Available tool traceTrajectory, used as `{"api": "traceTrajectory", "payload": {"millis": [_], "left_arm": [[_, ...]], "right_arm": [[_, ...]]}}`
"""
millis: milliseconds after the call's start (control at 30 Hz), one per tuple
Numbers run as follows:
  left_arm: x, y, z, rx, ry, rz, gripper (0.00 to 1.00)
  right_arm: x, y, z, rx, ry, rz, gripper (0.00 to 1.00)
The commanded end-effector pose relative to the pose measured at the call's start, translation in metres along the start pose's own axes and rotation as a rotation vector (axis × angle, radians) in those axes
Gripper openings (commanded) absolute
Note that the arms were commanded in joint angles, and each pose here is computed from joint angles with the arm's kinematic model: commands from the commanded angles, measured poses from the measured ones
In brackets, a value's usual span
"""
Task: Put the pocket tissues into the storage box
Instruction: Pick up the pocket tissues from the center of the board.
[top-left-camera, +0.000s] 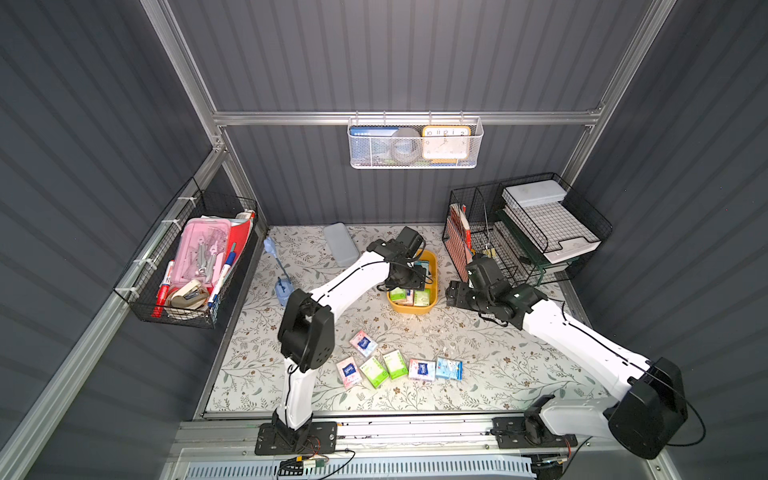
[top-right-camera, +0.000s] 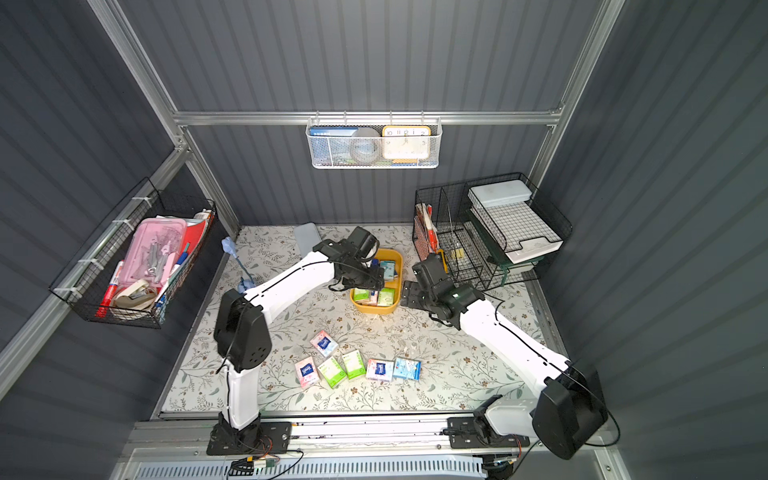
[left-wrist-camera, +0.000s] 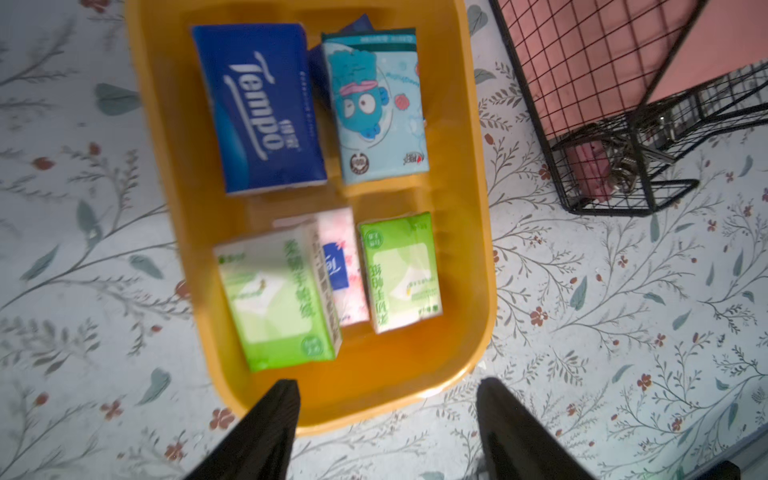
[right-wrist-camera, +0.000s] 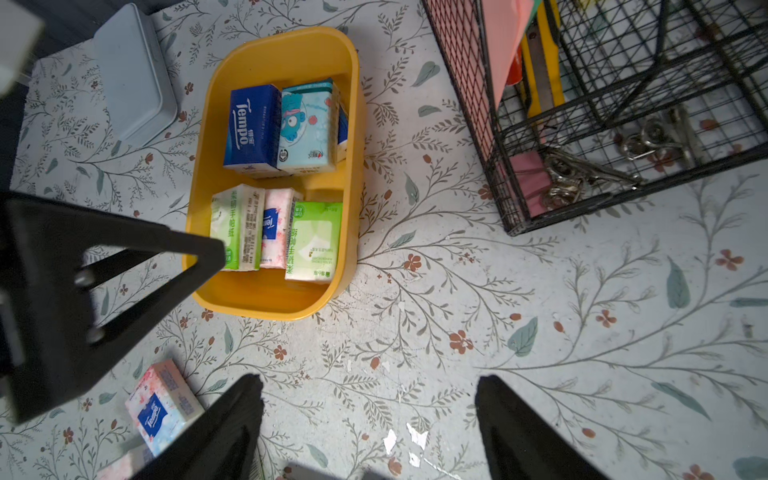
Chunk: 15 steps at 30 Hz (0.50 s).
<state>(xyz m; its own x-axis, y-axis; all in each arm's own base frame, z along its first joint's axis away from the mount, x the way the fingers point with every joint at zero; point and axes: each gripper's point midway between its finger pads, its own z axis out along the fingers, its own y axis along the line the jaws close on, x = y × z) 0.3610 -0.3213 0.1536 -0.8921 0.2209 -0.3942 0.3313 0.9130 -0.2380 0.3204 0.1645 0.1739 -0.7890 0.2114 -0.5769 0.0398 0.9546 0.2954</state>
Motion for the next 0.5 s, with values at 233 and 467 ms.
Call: {"api": "traceTrajectory", "payload": {"millis": [233, 467], "left_arm": [[0.065, 0.063, -0.05, -0.219, -0.021, -0.241, 0.92], [0.115, 0.087, -0.032, -0.275, 0.019, -0.509, 0.99]], "right_arm": [[0.011, 0.003, 0.014, -0.017, 0.054, 0.005, 0.85], [0.012, 0.001, 0.012, -0.013, 0.055, -0.006, 0.85]]}}
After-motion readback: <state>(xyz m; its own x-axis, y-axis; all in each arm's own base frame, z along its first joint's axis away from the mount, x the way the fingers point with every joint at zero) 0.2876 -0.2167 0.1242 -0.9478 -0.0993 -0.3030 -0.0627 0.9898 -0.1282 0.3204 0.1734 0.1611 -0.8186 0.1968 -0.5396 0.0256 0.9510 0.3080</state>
